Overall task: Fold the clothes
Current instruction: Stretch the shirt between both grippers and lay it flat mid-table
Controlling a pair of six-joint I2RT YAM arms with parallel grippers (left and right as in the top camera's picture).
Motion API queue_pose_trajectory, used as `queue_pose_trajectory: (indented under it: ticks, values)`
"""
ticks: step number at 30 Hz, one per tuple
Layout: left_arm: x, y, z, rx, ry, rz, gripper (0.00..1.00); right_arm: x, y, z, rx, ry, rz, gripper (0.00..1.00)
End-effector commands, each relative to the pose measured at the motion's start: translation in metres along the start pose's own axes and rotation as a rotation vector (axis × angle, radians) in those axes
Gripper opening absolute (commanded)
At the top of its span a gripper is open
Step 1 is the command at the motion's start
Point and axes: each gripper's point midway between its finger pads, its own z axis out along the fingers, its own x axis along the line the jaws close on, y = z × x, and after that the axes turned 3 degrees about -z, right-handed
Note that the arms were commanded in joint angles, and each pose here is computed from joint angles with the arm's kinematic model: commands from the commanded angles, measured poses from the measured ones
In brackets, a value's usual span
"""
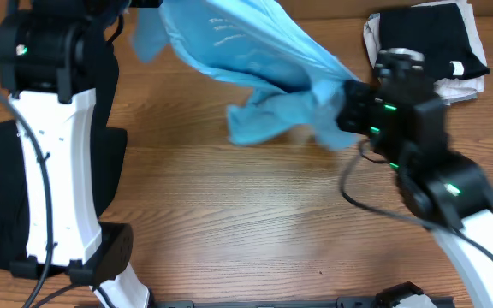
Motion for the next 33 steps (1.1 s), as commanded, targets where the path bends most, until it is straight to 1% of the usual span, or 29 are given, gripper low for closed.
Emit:
queue_pose_trajectory:
  ticks: [1, 3, 4, 8, 12, 15, 18, 21, 25, 29, 33]
  values:
    - [0.008, 0.056, -0.094, -0.222, 0.068, 0.038, 0.04, -0.024, 0.037, -0.057, -0.129, -0.045, -0.081, 0.04]
    - [0.002, 0.063, -0.12, -0.264, 0.059, 0.044, 0.04, -0.023, 0.045, -0.081, -0.164, -0.035, -0.114, 0.04]
    - [-0.004, 0.068, -0.145, -0.299, 0.051, 0.048, 0.04, -0.02, 0.05, -0.104, -0.194, -0.026, -0.138, 0.04]
    - [-0.014, 0.071, -0.2, -0.366, 0.039, 0.062, 0.04, -0.016, 0.058, -0.145, -0.236, -0.011, -0.143, 0.04]
    - [-0.024, 0.069, -0.254, -0.432, 0.037, 0.115, 0.04, -0.012, 0.066, -0.184, -0.264, -0.002, -0.155, 0.04]
    - [-0.028, 0.066, -0.282, -0.465, 0.037, 0.145, 0.04, -0.008, 0.071, -0.209, -0.285, 0.01, -0.164, 0.04]
    - [-0.03, 0.062, -0.298, -0.479, 0.045, 0.185, 0.04, -0.003, 0.075, -0.232, -0.303, 0.033, -0.165, 0.04]
    - [-0.028, 0.057, -0.298, -0.461, 0.053, 0.193, 0.04, -0.001, 0.076, -0.246, -0.314, 0.046, -0.166, 0.04]
    - [-0.019, 0.05, -0.274, -0.39, 0.083, 0.18, 0.04, -0.002, 0.073, -0.24, -0.287, 0.037, -0.167, 0.04]
    - [-0.008, 0.042, -0.231, -0.288, 0.108, 0.169, 0.04, -0.006, 0.065, -0.207, -0.201, 0.007, -0.169, 0.04]
    - [0.007, 0.027, -0.17, -0.152, 0.131, 0.154, 0.04, -0.011, 0.057, -0.153, -0.07, -0.041, -0.174, 0.04]
